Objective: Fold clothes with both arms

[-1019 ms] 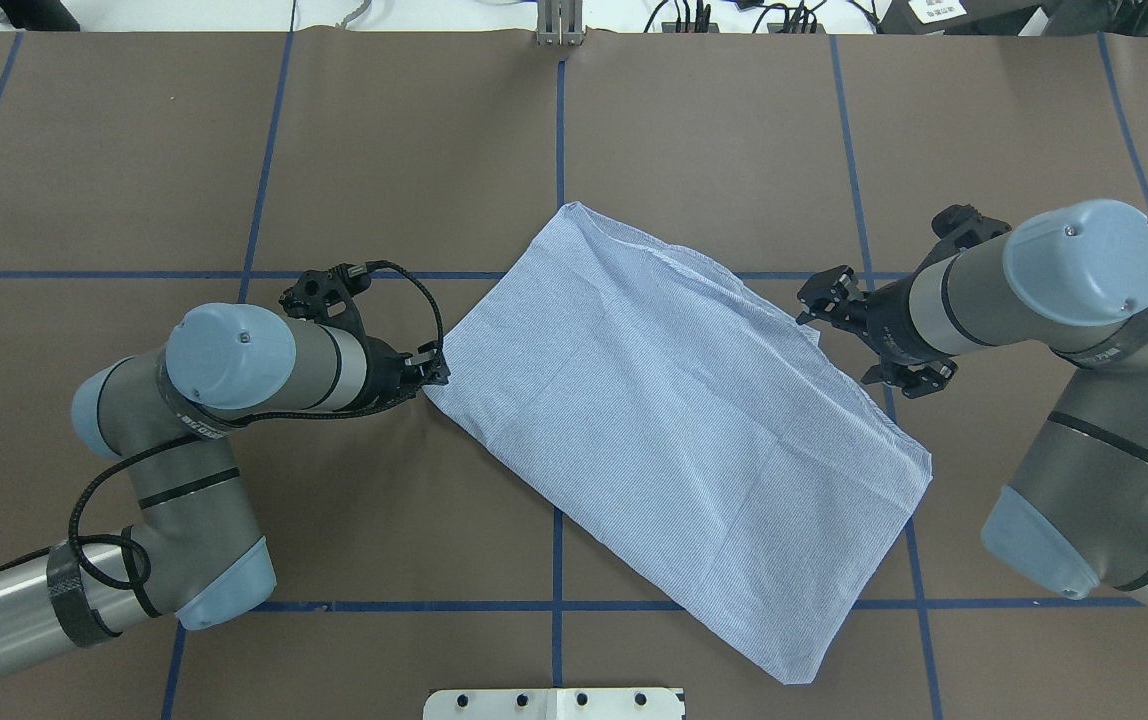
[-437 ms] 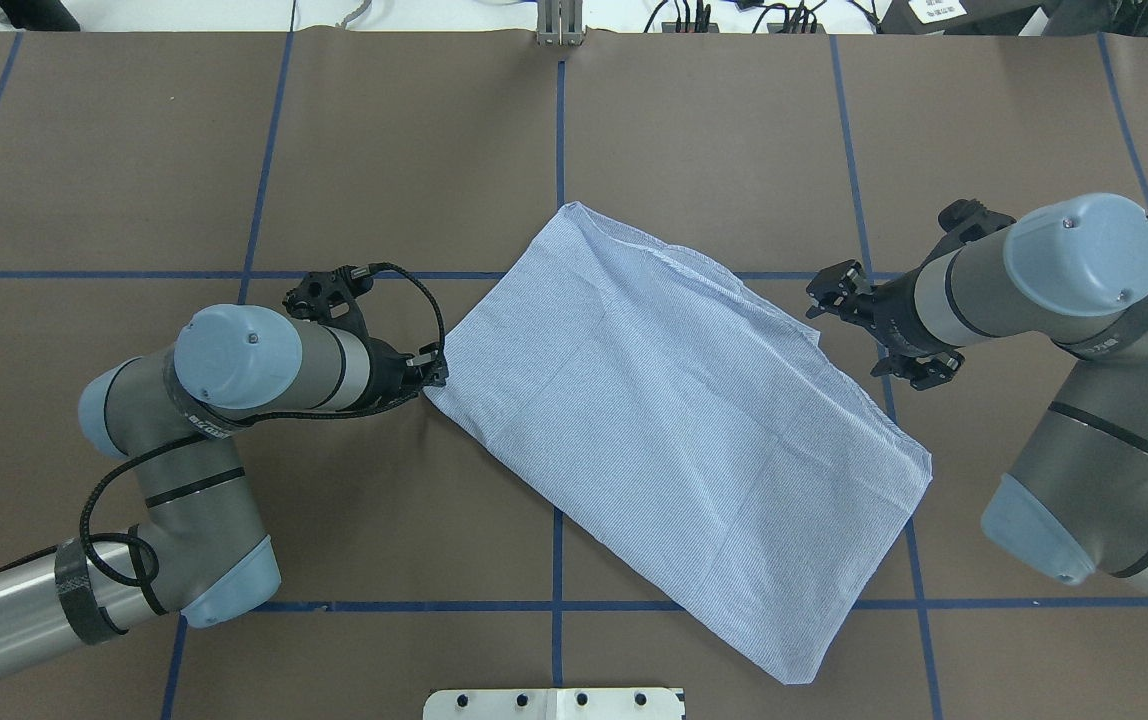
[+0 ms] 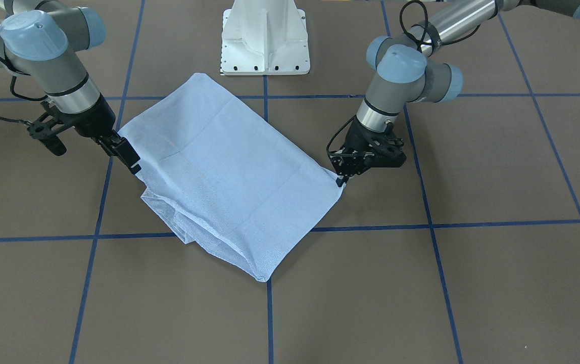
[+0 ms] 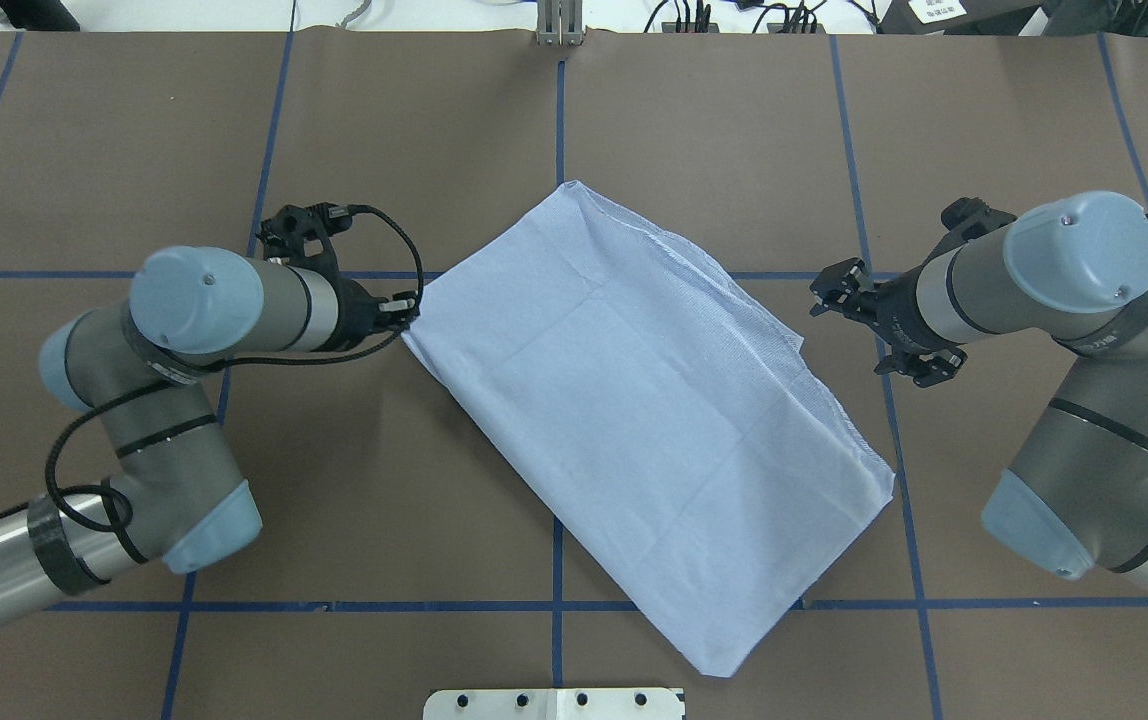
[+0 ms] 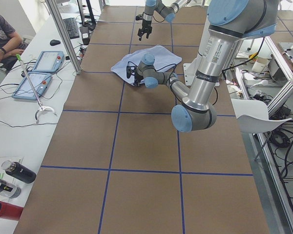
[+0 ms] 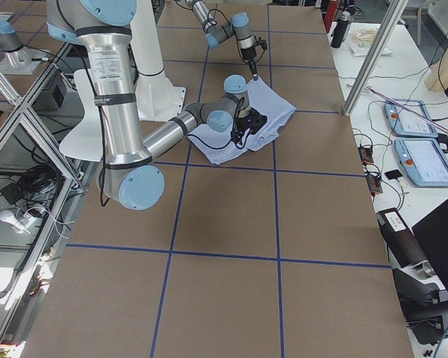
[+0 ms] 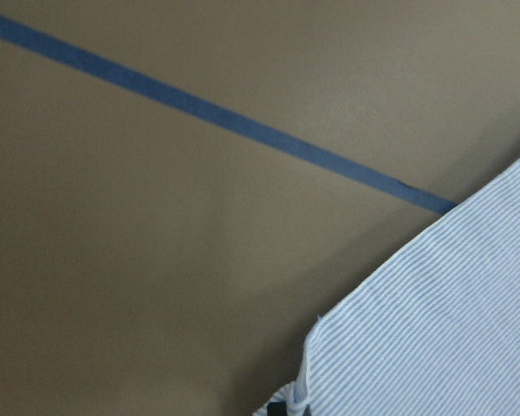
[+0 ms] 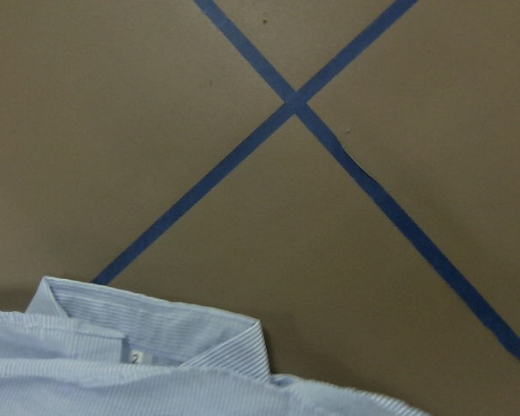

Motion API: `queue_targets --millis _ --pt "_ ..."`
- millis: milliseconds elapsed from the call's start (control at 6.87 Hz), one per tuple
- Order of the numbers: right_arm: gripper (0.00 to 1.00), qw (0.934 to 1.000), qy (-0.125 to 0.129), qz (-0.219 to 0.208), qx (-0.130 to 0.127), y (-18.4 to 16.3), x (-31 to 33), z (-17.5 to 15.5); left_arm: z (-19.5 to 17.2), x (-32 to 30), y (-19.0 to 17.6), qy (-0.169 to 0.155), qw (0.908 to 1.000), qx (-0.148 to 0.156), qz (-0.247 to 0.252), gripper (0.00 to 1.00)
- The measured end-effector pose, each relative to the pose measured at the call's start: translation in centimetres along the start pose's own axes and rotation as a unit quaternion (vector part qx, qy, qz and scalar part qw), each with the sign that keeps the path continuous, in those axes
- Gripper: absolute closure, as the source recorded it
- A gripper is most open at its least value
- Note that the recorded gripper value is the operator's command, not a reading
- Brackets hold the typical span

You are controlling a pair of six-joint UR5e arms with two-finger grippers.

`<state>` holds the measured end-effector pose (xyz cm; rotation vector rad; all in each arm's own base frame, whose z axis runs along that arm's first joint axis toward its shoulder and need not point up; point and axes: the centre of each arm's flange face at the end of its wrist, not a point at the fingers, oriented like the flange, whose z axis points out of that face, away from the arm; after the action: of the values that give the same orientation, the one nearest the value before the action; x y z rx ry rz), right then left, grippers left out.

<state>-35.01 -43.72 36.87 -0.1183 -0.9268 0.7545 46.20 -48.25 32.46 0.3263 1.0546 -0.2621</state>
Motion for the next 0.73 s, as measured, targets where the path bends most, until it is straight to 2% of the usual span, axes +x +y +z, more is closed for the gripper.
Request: queue_targets --millis 146,291,437,728 --pt "0.00 1.0000 -0.001 0.000 0.000 0.0 0.0 -0.1 -0.2 -2.7 -4.9 -0.022 0.9981 0.028 0.051 1.00" --pt "0.00 1.0000 -0.003 0.000 0.000 0.0 -0.1 -0.2 0.9 -3.9 -9.5 -0.038 0.9950 0.044 0.080 1.00" --pt "0.00 1.0000 -0.005 -0.001 0.001 0.1 -0.2 -0.3 3.1 -3.1 -13.5 -0.040 0.9934 0.053 0.093 0.91" --pt "0.00 0.9999 -0.014 -0.002 -0.003 0.9 -1.2 -0.7 6.7 -0.3 -18.9 -0.034 0.9922 0.069 0.098 0.47"
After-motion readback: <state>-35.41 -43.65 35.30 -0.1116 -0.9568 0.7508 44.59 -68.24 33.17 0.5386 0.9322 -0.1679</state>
